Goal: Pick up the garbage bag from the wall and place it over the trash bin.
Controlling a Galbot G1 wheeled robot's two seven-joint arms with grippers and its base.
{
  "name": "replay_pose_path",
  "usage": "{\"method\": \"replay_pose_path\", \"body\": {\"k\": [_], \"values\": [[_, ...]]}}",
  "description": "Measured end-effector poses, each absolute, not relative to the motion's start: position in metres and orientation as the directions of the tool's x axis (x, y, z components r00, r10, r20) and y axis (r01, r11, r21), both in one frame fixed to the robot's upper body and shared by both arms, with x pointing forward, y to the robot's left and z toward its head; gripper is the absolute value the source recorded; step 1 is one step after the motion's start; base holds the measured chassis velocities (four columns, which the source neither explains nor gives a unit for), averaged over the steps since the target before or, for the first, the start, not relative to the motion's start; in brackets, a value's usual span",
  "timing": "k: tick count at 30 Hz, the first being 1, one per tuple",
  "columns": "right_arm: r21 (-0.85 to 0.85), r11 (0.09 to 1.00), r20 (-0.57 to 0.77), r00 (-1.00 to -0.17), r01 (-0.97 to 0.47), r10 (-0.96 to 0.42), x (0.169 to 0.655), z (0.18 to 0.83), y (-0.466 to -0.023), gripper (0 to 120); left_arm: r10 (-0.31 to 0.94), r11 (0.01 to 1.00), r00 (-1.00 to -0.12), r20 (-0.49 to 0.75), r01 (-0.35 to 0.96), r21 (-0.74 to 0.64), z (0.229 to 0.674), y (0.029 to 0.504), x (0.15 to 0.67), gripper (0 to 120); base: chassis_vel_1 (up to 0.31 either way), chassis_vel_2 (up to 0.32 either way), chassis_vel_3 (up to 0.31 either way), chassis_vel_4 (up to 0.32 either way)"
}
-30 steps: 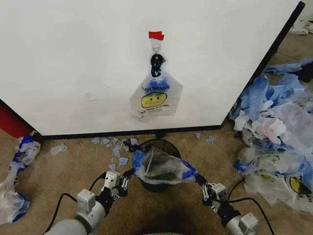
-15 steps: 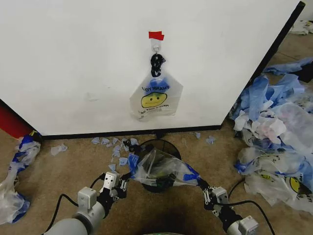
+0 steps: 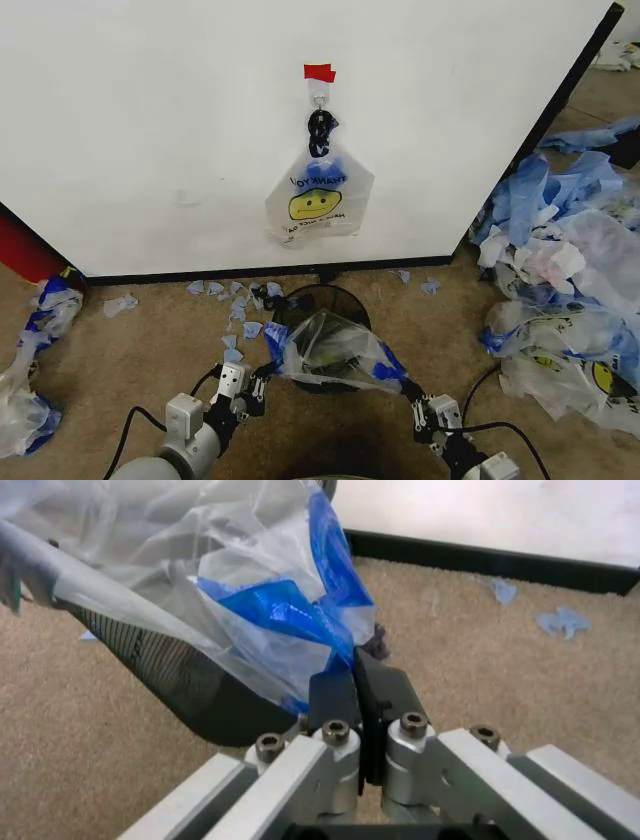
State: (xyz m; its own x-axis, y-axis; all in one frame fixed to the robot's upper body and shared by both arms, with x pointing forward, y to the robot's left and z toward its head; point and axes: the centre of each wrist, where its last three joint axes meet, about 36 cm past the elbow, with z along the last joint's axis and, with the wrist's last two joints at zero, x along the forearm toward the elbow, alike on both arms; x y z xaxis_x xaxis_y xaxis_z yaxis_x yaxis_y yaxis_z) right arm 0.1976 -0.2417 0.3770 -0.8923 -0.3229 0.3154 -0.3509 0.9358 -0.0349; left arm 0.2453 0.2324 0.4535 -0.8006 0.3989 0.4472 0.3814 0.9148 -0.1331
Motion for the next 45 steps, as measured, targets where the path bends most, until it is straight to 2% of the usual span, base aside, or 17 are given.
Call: {"method": "replay_pose_path", "body": {"k": [24,45], "values": [[-0.021,0.945,0.345,-0.889,-0.327,-0.3,0.219,0.353,-0.239,0,0.386,0.916,-0.784,0.485,0.389,-0.1,0.395,0.228,0.259,0,0.0,0.0,0.0,0.0],[0.013,0.951,0.289,-0.909,-0.31,-0.3,0.266,0.343,-0.222,0,0.392,0.914,-0.798,0.457,0.395,-0.094,0.378,0.216,0.284,0,0.0,0.0,0.0,0.0]]}}
